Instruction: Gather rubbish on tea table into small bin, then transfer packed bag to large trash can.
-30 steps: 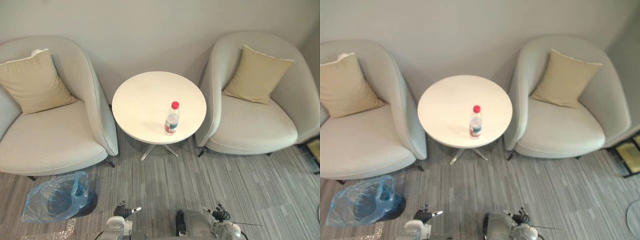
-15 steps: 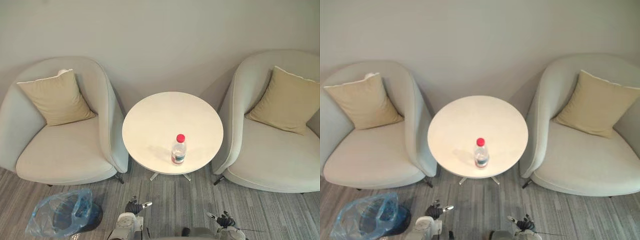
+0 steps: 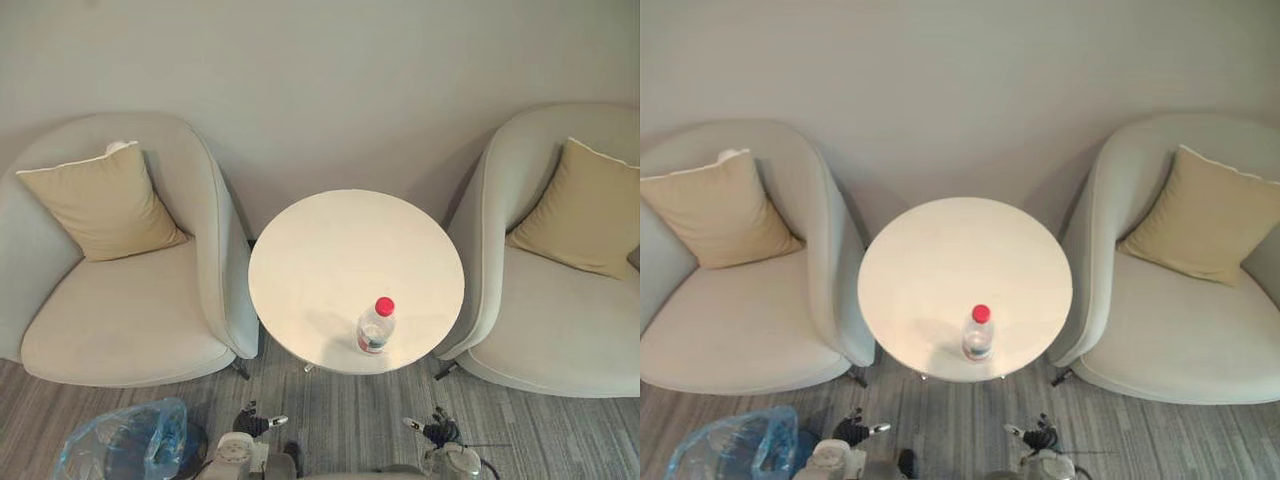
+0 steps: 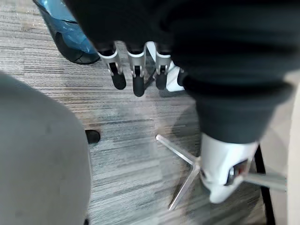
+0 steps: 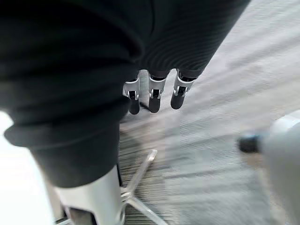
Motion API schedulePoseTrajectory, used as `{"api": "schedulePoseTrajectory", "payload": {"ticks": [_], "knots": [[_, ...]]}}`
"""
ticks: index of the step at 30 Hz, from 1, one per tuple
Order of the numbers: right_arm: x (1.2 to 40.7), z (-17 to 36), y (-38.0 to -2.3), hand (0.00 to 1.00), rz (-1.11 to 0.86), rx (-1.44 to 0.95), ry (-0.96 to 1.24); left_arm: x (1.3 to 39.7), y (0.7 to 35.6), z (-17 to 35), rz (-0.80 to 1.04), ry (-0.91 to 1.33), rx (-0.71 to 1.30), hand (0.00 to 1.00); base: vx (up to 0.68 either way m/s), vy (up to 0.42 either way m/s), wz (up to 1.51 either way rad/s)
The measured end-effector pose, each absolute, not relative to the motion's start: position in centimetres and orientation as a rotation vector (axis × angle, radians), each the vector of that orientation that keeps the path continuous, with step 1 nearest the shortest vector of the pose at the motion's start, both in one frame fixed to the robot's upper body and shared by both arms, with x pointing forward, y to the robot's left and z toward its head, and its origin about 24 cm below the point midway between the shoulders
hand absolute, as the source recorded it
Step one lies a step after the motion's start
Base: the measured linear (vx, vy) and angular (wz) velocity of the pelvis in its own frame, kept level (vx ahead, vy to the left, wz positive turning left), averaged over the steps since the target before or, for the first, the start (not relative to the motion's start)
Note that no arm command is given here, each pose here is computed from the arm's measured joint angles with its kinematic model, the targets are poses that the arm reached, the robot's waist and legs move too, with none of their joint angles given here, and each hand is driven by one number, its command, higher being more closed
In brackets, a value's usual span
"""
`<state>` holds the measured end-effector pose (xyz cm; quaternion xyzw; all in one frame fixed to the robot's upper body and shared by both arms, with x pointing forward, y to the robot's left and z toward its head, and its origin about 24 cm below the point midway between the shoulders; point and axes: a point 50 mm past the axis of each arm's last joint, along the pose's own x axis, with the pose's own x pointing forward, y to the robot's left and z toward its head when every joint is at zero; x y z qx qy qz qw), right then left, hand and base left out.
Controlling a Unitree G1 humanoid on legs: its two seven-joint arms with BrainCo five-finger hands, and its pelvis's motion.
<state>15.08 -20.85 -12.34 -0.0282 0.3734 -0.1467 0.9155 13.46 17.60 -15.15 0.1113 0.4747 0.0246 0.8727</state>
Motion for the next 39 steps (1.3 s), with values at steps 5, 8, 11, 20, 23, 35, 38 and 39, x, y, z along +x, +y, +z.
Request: {"api": "schedulePoseTrajectory", "payload": {"ticks": [5,8,11,20,23,35,38,39], "knots": [[18.0,-8.7,-20.8,0.00,-0.210,-0.184,0.545,13.2,18.1,-15.2,0.035,0.997,0.275,0.00,0.00,-0.012,-0.13],[18.8,-7.1,-20.3,0.00,-0.159,-0.231,0.458,13.2,17.9,-15.2,0.013,0.993,0.295,0.00,0.01,0.012,-0.08],[18.8,-6.5,-20.1,0.00,-0.129,-0.257,0.426,13.2,17.8,-15.2,-0.003,0.989,0.303,0.00,0.00,0.011,0.03],[20.1,-4.5,-18.6,0.00,0.024,-0.369,0.303,13.4,17.0,-15.1,-0.083,0.966,0.345,0.00,-0.02,-0.012,0.06],[20.5,-4.3,-18.0,0.00,0.058,-0.407,0.285,13.3,16.8,-15.2,-0.094,0.966,0.348,0.00,-0.04,-0.017,0.15],[21.8,-3.5,-17.1,0.00,0.062,-0.413,0.229,13.3,16.8,-15.1,-0.089,0.958,0.341,0.00,-0.03,-0.013,0.11],[21.9,-3.4,-17.1,0.00,0.039,-0.383,0.230,13.3,16.8,-15.1,-0.084,0.954,0.332,0.00,0.00,-0.019,0.17],[22.0,-3.3,-17.1,0.00,0.022,-0.350,0.227,13.3,16.8,-15.0,-0.078,0.951,0.327,0.00,0.01,-0.016,0.09]]}}
